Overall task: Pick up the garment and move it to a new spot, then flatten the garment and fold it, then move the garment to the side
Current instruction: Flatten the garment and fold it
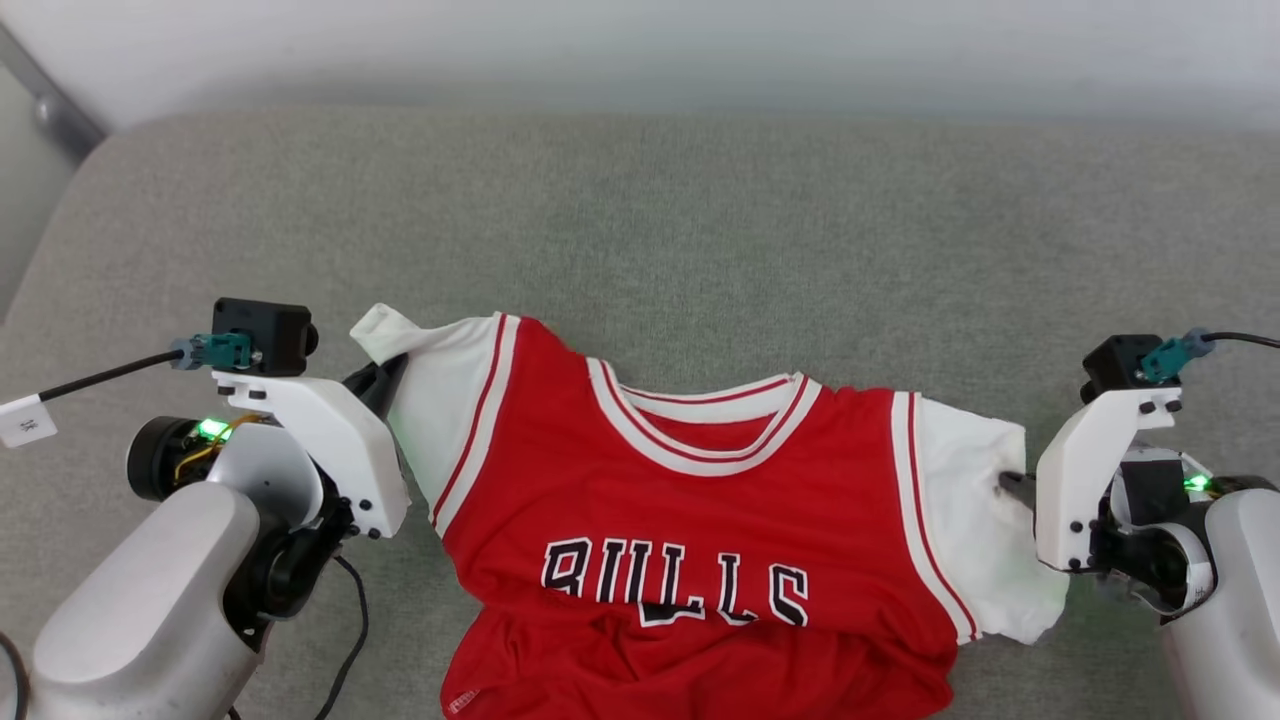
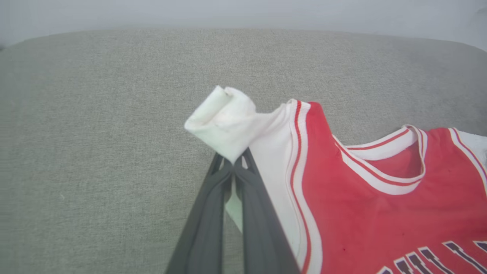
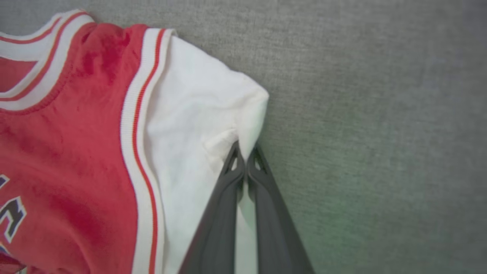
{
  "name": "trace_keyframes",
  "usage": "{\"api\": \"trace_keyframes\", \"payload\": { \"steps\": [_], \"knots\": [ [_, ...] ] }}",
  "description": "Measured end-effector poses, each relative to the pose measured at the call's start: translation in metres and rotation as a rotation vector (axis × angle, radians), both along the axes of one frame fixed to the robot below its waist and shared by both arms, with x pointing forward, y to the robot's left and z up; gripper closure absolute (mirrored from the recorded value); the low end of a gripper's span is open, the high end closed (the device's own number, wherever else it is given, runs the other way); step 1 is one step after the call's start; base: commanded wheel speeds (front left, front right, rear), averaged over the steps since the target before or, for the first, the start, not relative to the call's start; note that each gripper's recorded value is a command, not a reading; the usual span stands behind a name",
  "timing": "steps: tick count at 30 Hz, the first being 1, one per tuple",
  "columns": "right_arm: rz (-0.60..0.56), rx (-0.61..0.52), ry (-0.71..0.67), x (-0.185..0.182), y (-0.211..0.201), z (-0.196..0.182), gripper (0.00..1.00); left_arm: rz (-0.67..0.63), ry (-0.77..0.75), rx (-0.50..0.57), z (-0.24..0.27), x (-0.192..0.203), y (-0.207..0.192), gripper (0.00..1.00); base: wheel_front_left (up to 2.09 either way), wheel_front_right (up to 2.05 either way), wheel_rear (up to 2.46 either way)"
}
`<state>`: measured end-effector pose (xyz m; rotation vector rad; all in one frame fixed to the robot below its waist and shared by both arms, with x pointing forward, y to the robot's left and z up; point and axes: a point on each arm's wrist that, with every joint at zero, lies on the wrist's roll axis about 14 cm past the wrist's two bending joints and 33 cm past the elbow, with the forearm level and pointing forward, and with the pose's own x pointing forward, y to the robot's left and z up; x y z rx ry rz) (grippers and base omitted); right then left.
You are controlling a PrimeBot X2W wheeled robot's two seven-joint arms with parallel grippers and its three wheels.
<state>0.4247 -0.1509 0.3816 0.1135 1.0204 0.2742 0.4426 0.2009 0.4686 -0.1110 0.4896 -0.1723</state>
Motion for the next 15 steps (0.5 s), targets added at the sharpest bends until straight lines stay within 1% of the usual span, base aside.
{"api": "trace_keyframes", "payload": {
  "steps": [5, 10, 15],
  "knots": [
    [0.002, -0.065, -0.195, 0.016, -0.015, 0.041, 1.00, 0.031, -0.082, 0.024, 0.026, 0.001, 0.009, 1.00, 0.00, 0.00, 0.00],
    [-0.022, -0.120, -0.401, 0.032, -0.030, 0.096, 1.00, 0.041, -0.198, 0.046, 0.069, 0.010, 0.010, 1.00, 0.00, 0.00, 0.00],
    [-0.069, -0.156, -0.593, 0.051, -0.045, 0.155, 1.00, 0.068, -0.329, 0.053, 0.117, 0.027, 0.013, 1.00, 0.00, 0.00, 0.00]
  ]
}}
